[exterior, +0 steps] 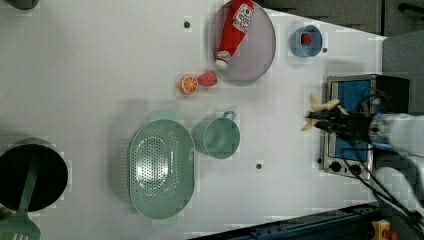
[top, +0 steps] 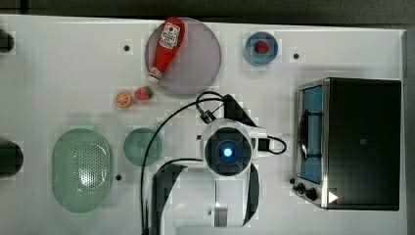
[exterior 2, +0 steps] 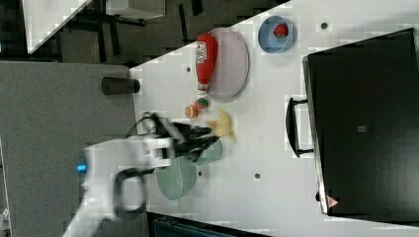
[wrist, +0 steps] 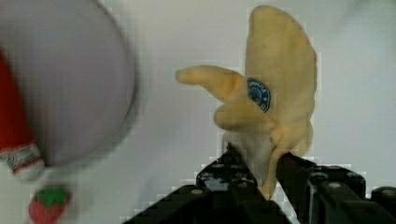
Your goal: Pick Banana and place it in mug.
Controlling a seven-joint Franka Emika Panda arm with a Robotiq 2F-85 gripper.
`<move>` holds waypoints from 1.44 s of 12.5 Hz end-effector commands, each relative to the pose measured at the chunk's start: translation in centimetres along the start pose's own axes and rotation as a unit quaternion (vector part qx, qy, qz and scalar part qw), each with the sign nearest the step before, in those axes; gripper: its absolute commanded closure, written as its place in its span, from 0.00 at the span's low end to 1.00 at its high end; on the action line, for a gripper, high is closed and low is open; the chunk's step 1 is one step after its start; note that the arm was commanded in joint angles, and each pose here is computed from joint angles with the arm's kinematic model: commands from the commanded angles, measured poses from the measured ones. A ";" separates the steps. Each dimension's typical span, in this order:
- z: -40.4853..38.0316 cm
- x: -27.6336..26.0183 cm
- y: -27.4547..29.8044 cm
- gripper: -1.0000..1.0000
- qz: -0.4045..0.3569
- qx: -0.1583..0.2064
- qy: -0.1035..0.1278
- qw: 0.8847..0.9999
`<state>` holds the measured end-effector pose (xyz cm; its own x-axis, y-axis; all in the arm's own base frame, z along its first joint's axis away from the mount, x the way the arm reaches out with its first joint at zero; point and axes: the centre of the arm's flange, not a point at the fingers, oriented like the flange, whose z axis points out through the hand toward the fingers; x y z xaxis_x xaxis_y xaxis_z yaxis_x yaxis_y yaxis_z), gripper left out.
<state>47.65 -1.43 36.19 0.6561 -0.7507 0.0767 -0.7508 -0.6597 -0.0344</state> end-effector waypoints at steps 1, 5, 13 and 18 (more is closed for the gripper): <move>-8.8 -1.5 -1.2 0.76 -0.022 -0.021 -0.016 0.999; -15.8 -8.4 -6.3 0.76 -0.036 -0.069 -0.031 0.996; -8.7 -20.1 -14.9 0.76 0.075 -0.041 -0.073 0.994; 0.8 -21.1 -14.4 0.76 0.059 -0.024 -0.039 0.997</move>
<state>43.83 23.45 32.71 0.6005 -0.7982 -0.0481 -0.7943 -0.6023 0.0796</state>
